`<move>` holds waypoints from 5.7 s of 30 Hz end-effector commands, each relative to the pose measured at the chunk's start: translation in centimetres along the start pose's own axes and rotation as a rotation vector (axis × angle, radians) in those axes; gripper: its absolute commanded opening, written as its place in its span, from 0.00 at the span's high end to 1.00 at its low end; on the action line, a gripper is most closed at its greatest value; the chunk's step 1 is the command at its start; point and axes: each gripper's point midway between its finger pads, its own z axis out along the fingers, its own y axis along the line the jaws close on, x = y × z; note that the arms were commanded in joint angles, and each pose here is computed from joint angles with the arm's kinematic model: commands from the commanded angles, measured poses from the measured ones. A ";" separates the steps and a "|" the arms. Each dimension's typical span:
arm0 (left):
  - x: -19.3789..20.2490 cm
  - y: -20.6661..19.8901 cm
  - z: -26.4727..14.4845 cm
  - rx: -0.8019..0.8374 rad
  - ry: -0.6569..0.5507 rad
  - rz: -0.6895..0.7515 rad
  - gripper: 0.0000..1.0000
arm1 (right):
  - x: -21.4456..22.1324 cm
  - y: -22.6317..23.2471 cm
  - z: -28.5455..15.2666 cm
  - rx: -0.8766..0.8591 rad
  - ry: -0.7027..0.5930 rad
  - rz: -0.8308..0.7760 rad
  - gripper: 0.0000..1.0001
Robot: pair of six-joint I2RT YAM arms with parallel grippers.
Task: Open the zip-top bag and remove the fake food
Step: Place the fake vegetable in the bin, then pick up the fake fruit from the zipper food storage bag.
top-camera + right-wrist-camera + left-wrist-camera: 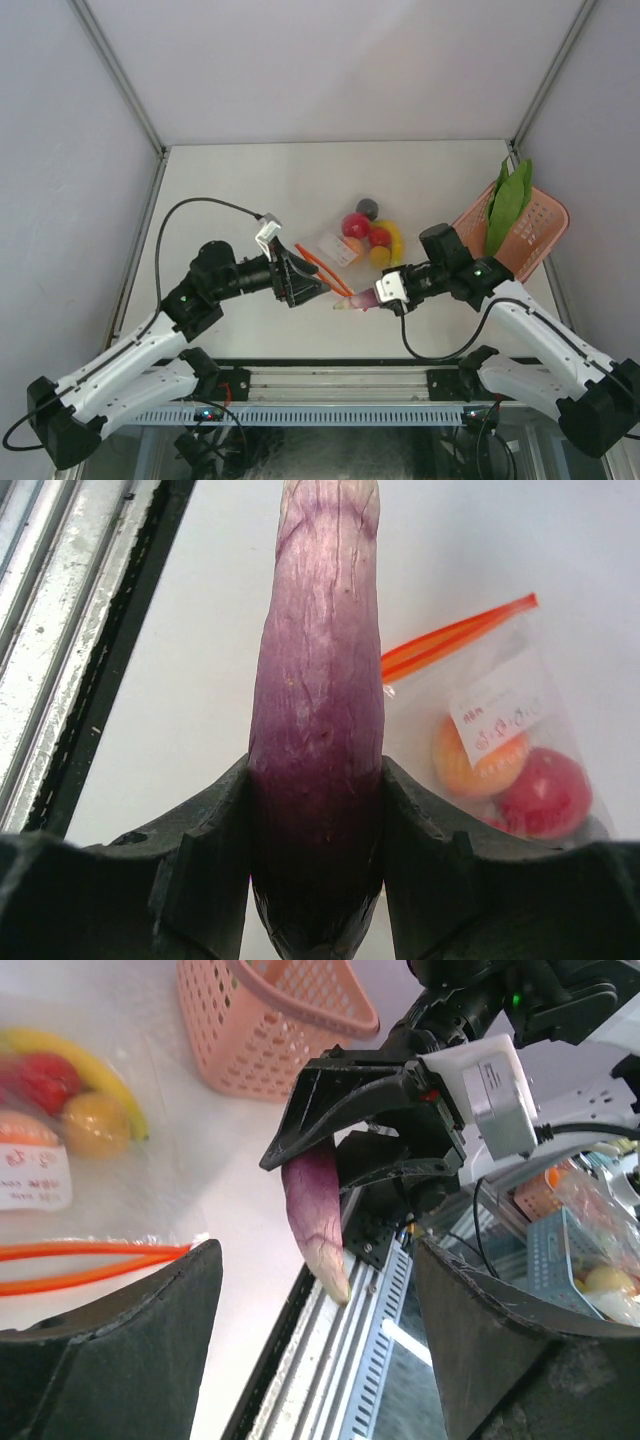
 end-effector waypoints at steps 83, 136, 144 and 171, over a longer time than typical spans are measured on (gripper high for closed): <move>4.3 7.9 -2.9 -0.175 -0.354 -0.122 0.00 | 21.3 -7.1 -34.2 2.080 -0.056 1.372 0.74; 5.2 8.3 -2.9 -0.170 -0.361 -0.202 0.00 | 21.7 -7.6 -33.1 2.042 -0.107 1.451 0.30; 5.9 9.4 -2.4 -0.209 -0.344 -0.248 0.00 | 18.2 -9.7 -31.3 1.834 -0.143 1.309 0.29; 7.0 10.6 -2.1 -0.251 -0.319 -0.290 0.09 | 6.6 -11.1 -20.4 0.975 -0.298 0.812 0.27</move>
